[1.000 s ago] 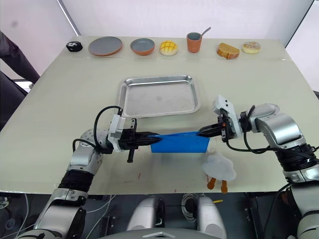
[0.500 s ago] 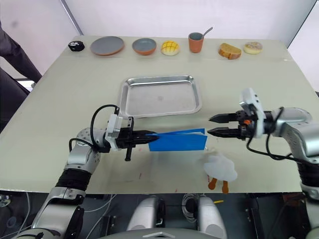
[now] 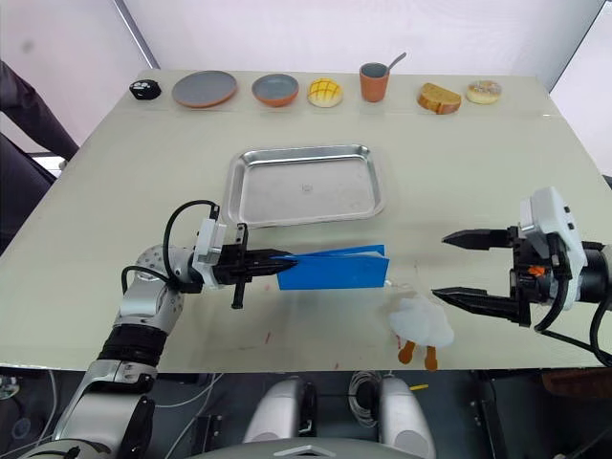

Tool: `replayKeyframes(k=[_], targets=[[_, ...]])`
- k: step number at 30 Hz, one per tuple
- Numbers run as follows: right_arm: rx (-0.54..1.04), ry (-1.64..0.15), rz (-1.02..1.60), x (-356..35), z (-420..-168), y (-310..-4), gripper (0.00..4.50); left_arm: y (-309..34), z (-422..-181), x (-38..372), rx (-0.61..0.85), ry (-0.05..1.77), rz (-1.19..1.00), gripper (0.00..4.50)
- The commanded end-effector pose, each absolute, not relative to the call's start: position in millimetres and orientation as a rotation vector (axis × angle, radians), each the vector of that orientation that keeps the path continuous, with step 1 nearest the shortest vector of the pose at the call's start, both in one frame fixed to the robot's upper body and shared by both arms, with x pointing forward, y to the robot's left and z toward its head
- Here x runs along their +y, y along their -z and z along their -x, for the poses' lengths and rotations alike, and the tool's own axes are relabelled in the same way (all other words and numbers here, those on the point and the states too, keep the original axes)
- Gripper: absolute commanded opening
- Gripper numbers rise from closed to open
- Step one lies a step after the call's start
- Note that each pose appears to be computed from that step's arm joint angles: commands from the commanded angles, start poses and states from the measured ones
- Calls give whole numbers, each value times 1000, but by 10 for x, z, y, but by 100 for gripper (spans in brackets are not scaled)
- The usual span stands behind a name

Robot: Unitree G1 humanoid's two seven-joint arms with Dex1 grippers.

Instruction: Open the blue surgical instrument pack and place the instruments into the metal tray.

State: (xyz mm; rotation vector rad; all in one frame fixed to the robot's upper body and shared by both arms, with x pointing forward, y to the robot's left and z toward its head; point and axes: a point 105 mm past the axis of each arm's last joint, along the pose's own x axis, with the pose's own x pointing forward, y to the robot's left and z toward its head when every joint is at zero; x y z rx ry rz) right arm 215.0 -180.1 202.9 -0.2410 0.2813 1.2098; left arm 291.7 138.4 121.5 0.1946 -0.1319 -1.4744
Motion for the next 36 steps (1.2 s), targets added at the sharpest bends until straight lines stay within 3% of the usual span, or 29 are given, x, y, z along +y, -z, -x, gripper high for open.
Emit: replayKeyframes(k=[1,11,16,20,22,24,30,36], targets=[[327,-1161,265,-1793,-2197,-1859,442,-1238,-2933,1434,-135,1469,-220,0],[578,-1121,297,-1809,-2121,-1068,442,-1218,-2979,1389,-146,1452,-224,0],[606,-1137,321,-1779,-2137,-940,311,-1205,-2965,1353,-154,1453,-222,0],[597,-1144,339,-1770,-2171,-952,126,-1195,-2954,1343,-155,1455,-220,0],[566,-1145,298,-1752,-2203,-1035,29,-1192,-2946,1338,-156,1457,-218,0],[459,-1146,149,-1713,-2301,-1337,12,-1184,-2934,1336,-155,1460,-216,0],[191,-1165,-70,-1706,-2575,-2222,12,-1133,-2911,1322,-137,1481,-226,0],[132,-1220,-50,-1514,-2688,-2463,12,-1114,-2916,1289,-124,1505,-242,0]])
